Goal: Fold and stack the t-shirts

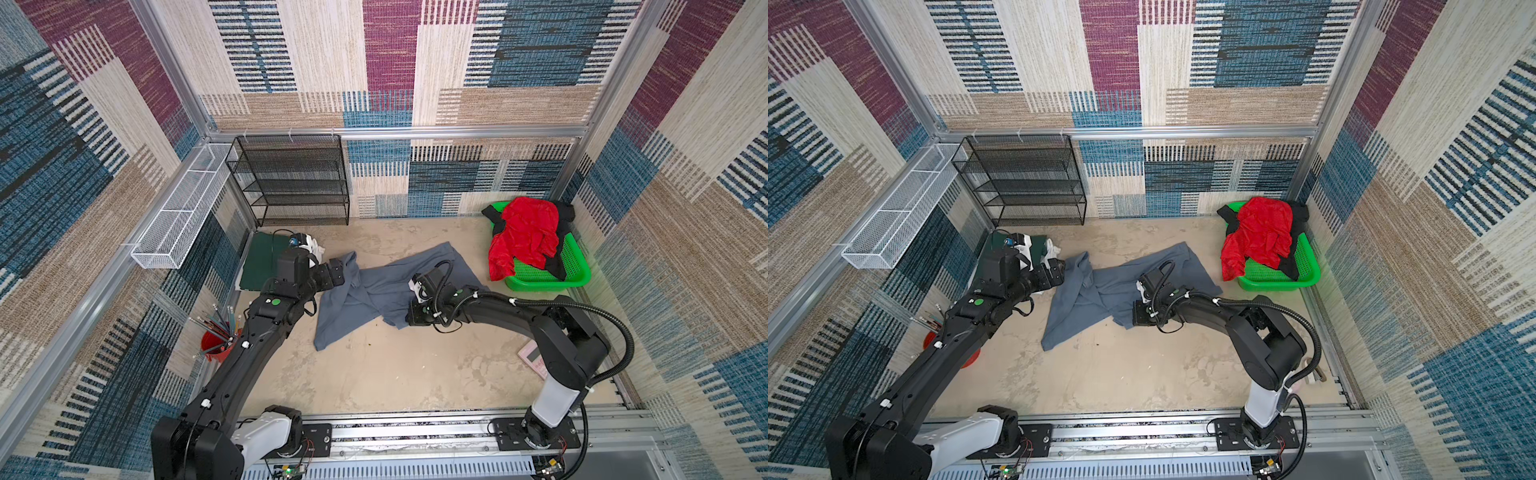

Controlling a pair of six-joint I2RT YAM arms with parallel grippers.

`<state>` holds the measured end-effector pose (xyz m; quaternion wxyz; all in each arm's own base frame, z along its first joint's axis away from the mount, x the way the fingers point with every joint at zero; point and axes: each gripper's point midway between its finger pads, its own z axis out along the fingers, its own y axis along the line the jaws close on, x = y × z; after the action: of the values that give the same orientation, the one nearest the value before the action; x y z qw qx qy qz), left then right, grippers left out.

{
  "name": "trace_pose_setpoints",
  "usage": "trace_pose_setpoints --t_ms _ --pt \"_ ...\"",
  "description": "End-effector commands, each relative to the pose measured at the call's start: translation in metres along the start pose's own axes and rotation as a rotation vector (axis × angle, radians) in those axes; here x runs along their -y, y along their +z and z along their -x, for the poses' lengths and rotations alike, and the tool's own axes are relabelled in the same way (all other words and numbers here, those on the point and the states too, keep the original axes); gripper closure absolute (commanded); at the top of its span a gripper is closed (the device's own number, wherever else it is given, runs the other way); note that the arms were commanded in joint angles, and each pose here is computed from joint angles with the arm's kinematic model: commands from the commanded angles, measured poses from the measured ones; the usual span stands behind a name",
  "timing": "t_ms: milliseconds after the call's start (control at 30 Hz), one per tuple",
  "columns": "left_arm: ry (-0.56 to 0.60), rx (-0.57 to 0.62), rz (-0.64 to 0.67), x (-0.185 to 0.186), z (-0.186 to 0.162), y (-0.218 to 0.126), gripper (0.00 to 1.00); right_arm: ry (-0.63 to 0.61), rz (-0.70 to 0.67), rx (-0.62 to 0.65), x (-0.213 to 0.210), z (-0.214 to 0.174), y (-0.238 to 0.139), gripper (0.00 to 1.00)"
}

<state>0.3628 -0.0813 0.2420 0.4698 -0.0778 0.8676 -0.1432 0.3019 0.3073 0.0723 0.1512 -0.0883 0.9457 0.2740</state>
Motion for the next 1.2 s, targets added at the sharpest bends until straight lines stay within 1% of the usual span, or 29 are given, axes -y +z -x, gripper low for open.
trace_pose_setpoints --t_ms 0,100,167,267,333,433,567,667,733,800,833,867,900,933,1033,1167 --pt "0.001 0.023 -0.013 0.002 0.003 -0.002 0.01 -0.038 -0.054 0.068 -0.005 0.023 -0.02 1.0" --pt "0.005 0.033 0.004 -0.002 0.002 -0.004 0.01 -0.083 -0.099 0.158 -0.017 0.059 -0.042 1.0" --pt "0.005 0.04 0.011 -0.004 0.002 -0.005 0.01 -0.121 -0.139 0.225 -0.027 0.092 -0.055 1.0" --pt "0.005 0.041 0.011 -0.005 0.0 -0.006 0.01 -0.152 -0.209 0.269 -0.025 0.131 -0.06 1.0" --pt "0.006 0.037 0.011 -0.005 -0.001 -0.007 0.01 -0.162 -0.218 0.303 -0.026 0.163 -0.065 1.0" --pt "0.009 0.037 0.014 -0.006 -0.001 -0.009 0.01 -0.16 -0.252 0.344 -0.013 0.206 -0.065 1.0" --pt "0.012 0.039 0.02 -0.007 -0.001 -0.011 0.02 -0.14 -0.321 0.38 0.015 0.261 -0.062 1.0" --pt "0.012 0.039 0.017 -0.007 -0.001 -0.011 0.01 -0.131 -0.315 0.413 0.025 0.295 -0.06 1.0" --pt "0.011 0.035 0.012 -0.006 -0.002 -0.011 0.01 -0.127 -0.295 0.443 0.031 0.309 -0.058 1.0" --pt "0.009 0.029 0.005 -0.005 -0.003 -0.011 0.01 -0.086 -0.287 0.451 0.044 0.313 -0.058 0.88" --pt "0.008 0.023 0.003 -0.005 -0.004 -0.011 0.01 -0.056 -0.288 0.449 0.054 0.313 -0.058 0.72" --pt "0.008 0.018 -0.001 -0.004 -0.005 -0.011 0.01 -0.034 -0.287 0.447 0.06 0.311 -0.061 0.41" --pt "0.008 0.014 -0.004 -0.004 -0.006 -0.012 0.01 -0.021 -0.292 0.445 0.066 0.309 -0.065 0.15" --pt "0.008 0.005 -0.006 -0.004 -0.009 -0.012 0.01 -0.015 -0.307 0.451 0.07 0.307 -0.072 0.01" --pt "0.003 -0.01 -0.011 -0.004 -0.015 -0.012 0.0 -0.033 -0.371 0.484 0.074 0.304 -0.097 0.02" --pt "-0.007 -0.055 -0.018 -0.005 -0.029 -0.011 0.0 -0.044 -0.395 0.505 0.067 0.292 -0.13 0.02"
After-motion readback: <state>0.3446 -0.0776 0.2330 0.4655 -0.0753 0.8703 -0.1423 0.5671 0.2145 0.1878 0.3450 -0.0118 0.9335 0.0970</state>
